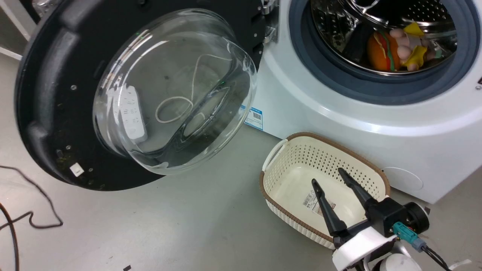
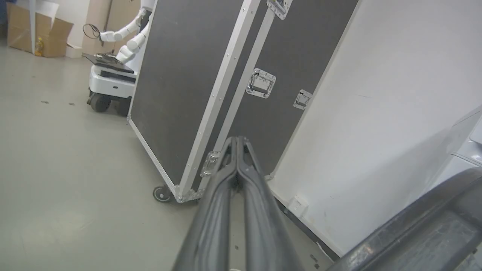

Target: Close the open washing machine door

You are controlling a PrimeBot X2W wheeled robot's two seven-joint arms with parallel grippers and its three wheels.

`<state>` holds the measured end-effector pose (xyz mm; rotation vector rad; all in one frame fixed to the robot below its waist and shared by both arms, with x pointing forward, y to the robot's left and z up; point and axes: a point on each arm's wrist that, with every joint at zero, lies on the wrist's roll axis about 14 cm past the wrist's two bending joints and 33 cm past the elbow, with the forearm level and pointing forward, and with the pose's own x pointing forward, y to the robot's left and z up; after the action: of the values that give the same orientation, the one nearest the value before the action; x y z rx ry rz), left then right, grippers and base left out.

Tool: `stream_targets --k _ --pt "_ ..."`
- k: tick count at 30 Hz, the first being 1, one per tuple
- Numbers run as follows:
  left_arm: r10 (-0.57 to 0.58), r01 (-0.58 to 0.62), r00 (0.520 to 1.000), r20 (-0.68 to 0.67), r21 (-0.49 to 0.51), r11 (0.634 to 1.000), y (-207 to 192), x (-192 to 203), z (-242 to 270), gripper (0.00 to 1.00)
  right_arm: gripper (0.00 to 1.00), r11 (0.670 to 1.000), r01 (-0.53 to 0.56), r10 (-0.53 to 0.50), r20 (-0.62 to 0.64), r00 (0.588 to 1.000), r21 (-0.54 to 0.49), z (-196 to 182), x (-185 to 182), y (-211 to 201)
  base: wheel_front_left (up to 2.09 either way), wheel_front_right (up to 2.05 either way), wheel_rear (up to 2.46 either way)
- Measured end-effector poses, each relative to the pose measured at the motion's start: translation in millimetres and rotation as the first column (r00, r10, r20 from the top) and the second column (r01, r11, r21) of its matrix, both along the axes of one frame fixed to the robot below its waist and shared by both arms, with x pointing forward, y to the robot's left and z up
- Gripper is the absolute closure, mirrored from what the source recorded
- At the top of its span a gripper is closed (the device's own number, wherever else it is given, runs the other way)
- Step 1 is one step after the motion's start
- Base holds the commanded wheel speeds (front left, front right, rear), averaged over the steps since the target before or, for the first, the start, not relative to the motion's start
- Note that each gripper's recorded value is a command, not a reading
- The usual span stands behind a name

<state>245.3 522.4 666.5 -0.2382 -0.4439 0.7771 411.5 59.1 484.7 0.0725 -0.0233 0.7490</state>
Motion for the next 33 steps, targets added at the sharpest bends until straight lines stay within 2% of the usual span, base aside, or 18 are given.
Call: stream_targets --k 3,4,5,6,7,11,12,13,19,20,21,24,27,28,29,30,31,33 --pt "-0.052 0.05 0.999 -0.006 -0.139 0.989 4 12 -20 1.0 0.0 1.0 0.005 -0.005 -0.006 1.0 -0.003 -3 1 -2 0.0 0.0 0.0" --pt "-0.117 0.114 0.993 0.01 -0.294 0.949 2 24 -41 1.0 0.0 1.0 0.008 -0.008 -0.012 1.0 -0.005 -5 1 -4 0.0 0.0 0.0" --pt "-0.117 0.114 0.993 0.01 -0.294 0.949 2 24 -41 1.0 0.0 1.0 0.008 -0.008 -0.012 1.0 -0.005 -5 1 -4 0.0 0.0 0.0" --pt "-0.175 0.173 0.984 0.032 -0.418 0.892 -3 33 -60 1.0 0.0 1.0 0.011 -0.011 -0.016 1.0 -0.008 -7 1 -5 0.0 0.0 0.0" --pt "-0.175 0.173 0.984 0.032 -0.418 0.892 -3 33 -60 1.0 0.0 1.0 0.011 -0.011 -0.016 1.0 -0.008 -7 1 -5 0.0 0.0 0.0" --pt "-0.27 0.329 0.944 0.19 -0.623 0.709 -18 46 -83 1.0 0.0 1.0 0.015 -0.015 -0.01 1.0 -0.009 -5 2 -6 0.0 0.0 0.0" --pt "-0.27 0.329 0.944 0.19 -0.623 0.709 -18 46 -83 1.0 0.0 1.0 0.015 -0.015 -0.01 1.0 -0.009 -5 2 -6 0.0 0.0 0.0" --pt "-0.311 0.385 0.921 0.234 -0.664 0.64 -28 50 -88 1.0 0.0 1.0 0.016 -0.016 -0.006 1.0 -0.01 -3 2 -6 0.0 0.0 0.0" --pt "-0.402 0.501 0.858 0.32 -0.69 0.522 -49 50 -86 1.0 0.0 1.0 0.014 -0.014 0.005 1.0 -0.016 1 -1 -6 0.0 0.0 0.0" --pt "-0.44 0.553 0.822 0.362 -0.693 0.462 -61 48 -87 1.0 0.0 1.0 0.016 -0.015 0.012 1.0 -0.018 4 -2 -7 0.0 0.0 0.0" --pt "-0.44 0.553 0.822 0.362 -0.693 0.462 -61 48 -87 1.0 0.0 1.0 0.016 -0.015 0.012 1.0 -0.018 4 -2 -7 0.0 0.0 0.0" --pt "-0.505 0.601 0.771 0.388 -0.705 0.376 -85 44 -96 1.0 0.0 1.0 0.025 -0.024 0.027 0.999 -0.019 10 -2 -9 0.0 0.0 0.0" --pt "-0.639 0.65 0.656 0.401 -0.731 0.209 -147 32 -122 1.0 0.0 0.998 0.052 -0.051 0.041 0.998 -0.023 17 -9 -19 0.0 0.0 0.0" --pt "-0.639 0.65 0.656 0.401 -0.731 0.209 -147 32 -122 1.0 0.0 0.998 0.052 -0.051 0.041 0.998 -0.023 17 -9 -19 0.0 0.0 0.0" --pt "-0.669 0.672 0.606 0.43 -0.726 0.142 -171 29 -127 1.0 0.0 0.997 0.076 -0.075 0.04 0.996 -0.013 20 -10 -27 0.0 0.0 0.0" --pt "-0.669 0.672 0.606 0.43 -0.726 0.142 -171 29 -127 1.0 0.0 0.997 0.076 -0.075 0.04 0.996 -0.013 20 -10 -27 0.0 0.0 0.0" --pt "-0.696 0.679 0.558 0.452 -0.731 0.07 -197 26 -136 1.0 0.0 0.995 0.1 -0.099 0.041 0.994 -0.005 23 -10 -35 0.0 0.0 0.0" --pt "-0.707 0.679 0.536 0.462 -0.733 0.036 -210 25 -141 1.0 0.0 0.994 0.111 -0.111 0.045 0.993 -0.004 25 -10 -39 0.0 0.0 0.0"
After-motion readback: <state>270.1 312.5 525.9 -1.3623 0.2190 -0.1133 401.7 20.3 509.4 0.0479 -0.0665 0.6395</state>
